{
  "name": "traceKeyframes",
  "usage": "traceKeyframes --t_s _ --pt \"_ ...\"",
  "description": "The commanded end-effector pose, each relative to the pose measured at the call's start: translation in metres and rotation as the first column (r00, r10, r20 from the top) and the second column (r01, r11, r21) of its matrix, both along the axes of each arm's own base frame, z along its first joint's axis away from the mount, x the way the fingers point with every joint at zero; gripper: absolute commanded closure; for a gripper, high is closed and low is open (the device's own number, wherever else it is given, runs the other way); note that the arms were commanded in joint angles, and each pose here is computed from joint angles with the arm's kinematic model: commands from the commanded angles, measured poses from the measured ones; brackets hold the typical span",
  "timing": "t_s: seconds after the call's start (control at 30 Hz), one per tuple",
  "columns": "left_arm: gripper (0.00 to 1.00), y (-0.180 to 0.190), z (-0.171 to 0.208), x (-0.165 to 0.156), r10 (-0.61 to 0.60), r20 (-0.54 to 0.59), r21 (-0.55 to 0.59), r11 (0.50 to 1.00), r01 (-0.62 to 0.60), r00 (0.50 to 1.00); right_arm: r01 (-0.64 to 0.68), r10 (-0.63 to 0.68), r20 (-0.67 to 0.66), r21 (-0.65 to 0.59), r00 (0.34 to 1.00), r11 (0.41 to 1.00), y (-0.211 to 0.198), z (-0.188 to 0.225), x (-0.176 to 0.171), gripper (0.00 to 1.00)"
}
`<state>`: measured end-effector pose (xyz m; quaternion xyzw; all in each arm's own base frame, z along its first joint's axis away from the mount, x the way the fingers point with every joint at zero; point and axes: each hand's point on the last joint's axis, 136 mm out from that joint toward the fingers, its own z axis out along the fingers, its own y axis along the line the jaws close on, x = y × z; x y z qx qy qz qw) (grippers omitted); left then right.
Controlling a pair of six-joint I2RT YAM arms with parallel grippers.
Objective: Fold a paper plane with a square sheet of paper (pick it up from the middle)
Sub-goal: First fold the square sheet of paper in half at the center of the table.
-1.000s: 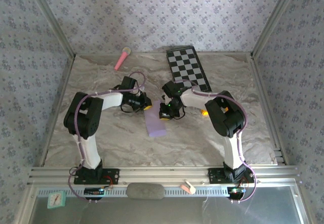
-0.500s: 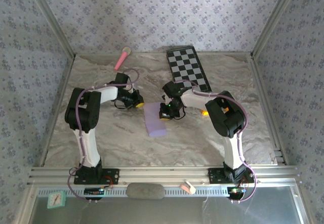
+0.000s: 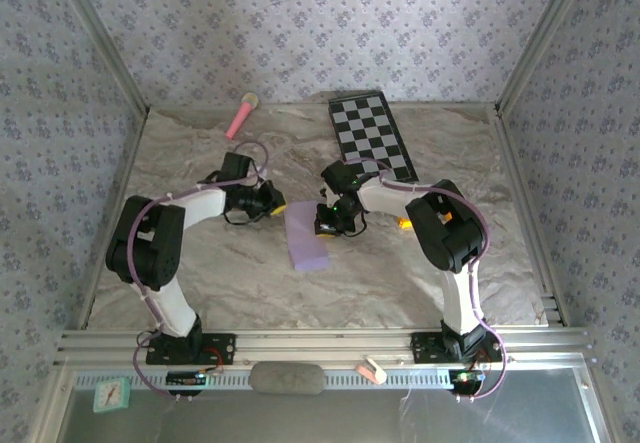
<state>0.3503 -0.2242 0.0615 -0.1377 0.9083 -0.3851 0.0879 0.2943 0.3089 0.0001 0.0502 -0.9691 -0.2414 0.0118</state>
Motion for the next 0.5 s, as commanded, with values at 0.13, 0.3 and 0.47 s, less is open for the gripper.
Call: traceKeyframes --t_s 0.13,0.3,0.47 --pt "0.91 -0.025 -0.023 -0.019 -0.022 -0.092 -0.027 0.999 0.02 0.996 -0.037 -0.043 -0.176 -0.43 0.984 0.902 -0.095 -0.102 -0.059 0.91" --pt "0.92 -0.009 -0.048 -0.022 -0.007 -0.122 0.073 0.997 0.016 0.992 -0.036 -0.047 -0.179 -0.433 0.983 0.901 -0.097 -0.102 -0.062 0.91" --pt "0.93 0.023 -0.067 -0.016 0.035 -0.129 0.144 0.989 -0.016 0.991 -0.037 -0.048 -0.18 -0.44 0.983 0.897 -0.1 -0.104 -0.064 0.91"
